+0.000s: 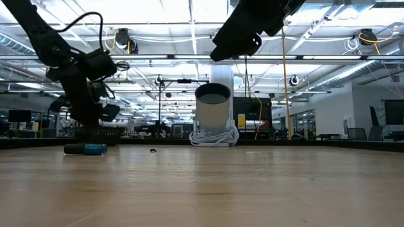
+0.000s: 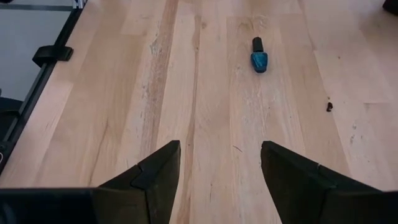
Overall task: Pick & Place Nail Polish
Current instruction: Put the dark green nail polish bottle into the black bin, then put the blue nail polish bottle into the black bin
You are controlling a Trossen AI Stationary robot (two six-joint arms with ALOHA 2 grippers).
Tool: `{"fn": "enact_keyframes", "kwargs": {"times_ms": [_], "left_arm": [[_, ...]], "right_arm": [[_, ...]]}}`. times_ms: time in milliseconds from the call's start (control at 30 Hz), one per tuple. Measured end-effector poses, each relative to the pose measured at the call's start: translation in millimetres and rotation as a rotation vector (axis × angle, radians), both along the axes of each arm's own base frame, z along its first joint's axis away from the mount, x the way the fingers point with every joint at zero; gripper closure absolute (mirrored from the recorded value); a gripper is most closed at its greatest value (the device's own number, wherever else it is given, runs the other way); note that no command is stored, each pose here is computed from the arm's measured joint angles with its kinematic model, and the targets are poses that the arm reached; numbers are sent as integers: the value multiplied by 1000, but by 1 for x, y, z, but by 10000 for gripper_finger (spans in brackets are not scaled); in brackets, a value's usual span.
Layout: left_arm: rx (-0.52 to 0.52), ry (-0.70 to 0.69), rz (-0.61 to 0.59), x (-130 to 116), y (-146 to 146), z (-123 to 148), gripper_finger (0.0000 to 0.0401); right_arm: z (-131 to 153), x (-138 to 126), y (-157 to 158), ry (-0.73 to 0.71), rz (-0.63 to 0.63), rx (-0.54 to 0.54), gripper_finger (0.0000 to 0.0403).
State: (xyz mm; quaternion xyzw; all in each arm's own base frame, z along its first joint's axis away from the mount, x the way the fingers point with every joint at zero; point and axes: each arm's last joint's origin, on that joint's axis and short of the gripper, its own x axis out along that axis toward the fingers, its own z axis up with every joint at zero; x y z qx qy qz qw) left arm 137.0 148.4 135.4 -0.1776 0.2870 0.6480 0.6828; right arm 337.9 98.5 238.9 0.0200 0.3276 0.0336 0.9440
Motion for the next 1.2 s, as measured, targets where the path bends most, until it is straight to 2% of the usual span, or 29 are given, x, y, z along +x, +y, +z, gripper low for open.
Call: {"fn": "enact_keyframes", "kwargs": {"times_ms": [167, 367, 433, 633, 833, 967, 1200], "left_arm": [[22, 9, -64, -2, -3, 11, 336], [70, -23, -105, -5, -6, 26, 267], [61, -60, -163, -6, -9, 31, 243], [-45, -284, -621, -4, -27, 51, 198], [-202, -466, -1010, -2, -61, 63, 203], [-270, -463, -1213, 4, -92, 66, 215], [-323, -335, -1452, 14, -147, 61, 241]], "right_arm": [[0, 0, 0, -1, 1, -1, 193], [0, 0, 0, -1, -3, 4, 193], [0, 0, 0, -1, -3, 5, 193], [0, 0, 0, -2, 0, 1, 193], [0, 0, 0, -3, 1, -1, 193], [0, 0, 0, -3, 1, -1, 193], [0, 0, 0, -4, 1, -1, 193]]}}
